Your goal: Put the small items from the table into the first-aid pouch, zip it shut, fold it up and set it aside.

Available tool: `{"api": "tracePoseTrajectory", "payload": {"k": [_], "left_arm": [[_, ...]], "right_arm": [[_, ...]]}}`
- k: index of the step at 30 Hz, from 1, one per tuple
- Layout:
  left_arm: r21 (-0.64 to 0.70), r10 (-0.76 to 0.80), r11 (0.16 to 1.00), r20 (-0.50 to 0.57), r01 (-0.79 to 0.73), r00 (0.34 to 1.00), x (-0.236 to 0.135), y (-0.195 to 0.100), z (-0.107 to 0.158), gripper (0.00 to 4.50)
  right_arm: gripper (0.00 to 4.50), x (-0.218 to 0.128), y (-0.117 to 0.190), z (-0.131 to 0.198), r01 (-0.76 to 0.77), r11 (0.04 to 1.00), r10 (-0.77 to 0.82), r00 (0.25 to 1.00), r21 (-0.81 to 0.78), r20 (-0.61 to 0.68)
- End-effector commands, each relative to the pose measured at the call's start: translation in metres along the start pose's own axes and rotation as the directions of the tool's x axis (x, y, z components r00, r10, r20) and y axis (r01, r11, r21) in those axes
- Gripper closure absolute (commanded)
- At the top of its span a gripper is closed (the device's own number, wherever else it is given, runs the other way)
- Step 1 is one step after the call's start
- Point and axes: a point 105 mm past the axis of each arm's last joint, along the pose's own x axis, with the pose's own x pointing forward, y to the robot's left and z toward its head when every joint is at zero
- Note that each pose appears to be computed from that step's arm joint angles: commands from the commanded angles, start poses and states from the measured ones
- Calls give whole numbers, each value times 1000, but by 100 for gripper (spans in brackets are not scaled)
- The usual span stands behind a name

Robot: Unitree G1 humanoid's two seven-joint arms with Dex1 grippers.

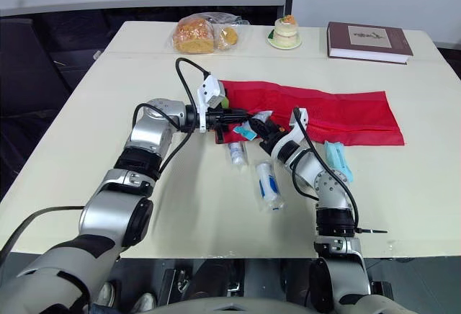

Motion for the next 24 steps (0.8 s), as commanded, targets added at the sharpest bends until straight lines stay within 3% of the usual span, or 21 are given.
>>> {"api": "tracePoseTrajectory", "payload": {"k": [1,8,18,24], "left_arm": [[85,-132,989,124,122,983,24,-23,35,443],[97,-142,987,138,129,980,27,-29,34,443],[83,-131,989,130,121,983,23,-31,26,443],[90,-95,992,113,85,989,21,-24,21,443]], "right_arm": [[450,6,2,-3,13,1000,-14,999,-22,-38],[450,5,-5,0,15,1000,-16,998,-11,-69],[450,11,-9,33,65,997,-62,994,-28,90],[450,3,-3,31,45,996,-40,997,-76,62]]}}
